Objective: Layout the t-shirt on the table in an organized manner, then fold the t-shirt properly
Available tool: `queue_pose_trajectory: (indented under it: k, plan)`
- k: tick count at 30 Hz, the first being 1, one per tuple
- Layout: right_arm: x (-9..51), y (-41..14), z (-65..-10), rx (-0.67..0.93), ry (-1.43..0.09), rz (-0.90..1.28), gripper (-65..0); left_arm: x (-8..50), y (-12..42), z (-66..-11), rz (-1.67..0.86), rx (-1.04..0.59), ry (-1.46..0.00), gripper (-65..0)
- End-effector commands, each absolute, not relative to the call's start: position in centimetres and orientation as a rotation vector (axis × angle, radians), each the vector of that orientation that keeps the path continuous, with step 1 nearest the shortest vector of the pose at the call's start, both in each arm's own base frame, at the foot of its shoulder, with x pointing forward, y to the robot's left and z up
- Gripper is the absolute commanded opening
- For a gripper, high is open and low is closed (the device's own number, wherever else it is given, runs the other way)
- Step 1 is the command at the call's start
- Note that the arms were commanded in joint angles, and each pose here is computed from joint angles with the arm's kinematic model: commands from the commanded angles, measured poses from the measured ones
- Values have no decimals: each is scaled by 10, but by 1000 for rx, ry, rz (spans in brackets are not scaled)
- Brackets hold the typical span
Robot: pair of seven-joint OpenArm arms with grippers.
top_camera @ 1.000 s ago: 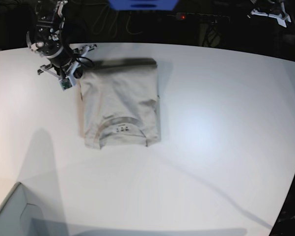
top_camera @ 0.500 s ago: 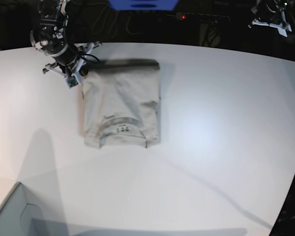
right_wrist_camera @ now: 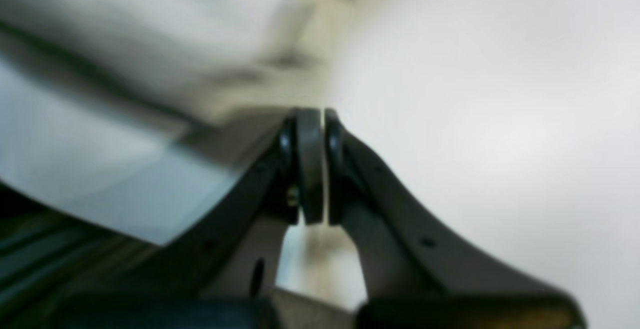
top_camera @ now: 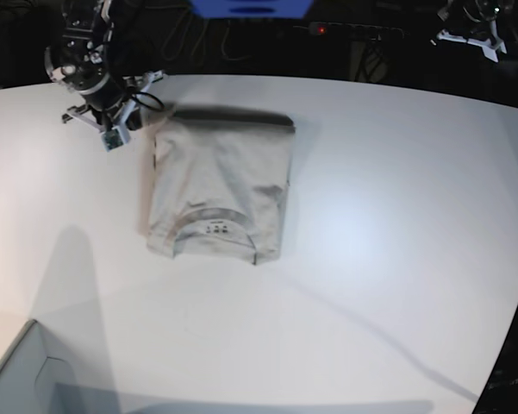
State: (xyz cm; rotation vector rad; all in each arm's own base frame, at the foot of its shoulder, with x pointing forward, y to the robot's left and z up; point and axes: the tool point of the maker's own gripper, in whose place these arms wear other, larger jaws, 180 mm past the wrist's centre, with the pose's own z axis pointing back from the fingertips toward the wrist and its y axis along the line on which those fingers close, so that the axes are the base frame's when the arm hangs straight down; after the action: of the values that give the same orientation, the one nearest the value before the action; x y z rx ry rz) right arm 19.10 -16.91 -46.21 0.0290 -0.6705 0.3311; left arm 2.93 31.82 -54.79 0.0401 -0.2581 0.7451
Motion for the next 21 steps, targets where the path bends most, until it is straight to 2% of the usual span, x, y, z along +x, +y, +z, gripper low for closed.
queue_pose_trajectory:
  k: [1,5,10,14,17,21]
  plan:
    - [190,-175,-451,12,-708,317,-650,31,324,-549,730,60,-253,-650]
    - [150,-179,-435,-31,-680,302,-650,32,316,-571,666,96,-221,-650]
    - [93,-179,-431,-44,-584,302,-650,32,284,-599,438,105,-190,-650]
    - [52,-173,-473,30,-451,242,-650,19,253,-624,381,55,-147,-650]
    - [31,-191,-507,46,-355,186,-650,4,229,-640,409,9,-117,-650]
    - [-4,-211,-543,79,-239,119,-650,-11,210,-651,448,-12,-148,-650]
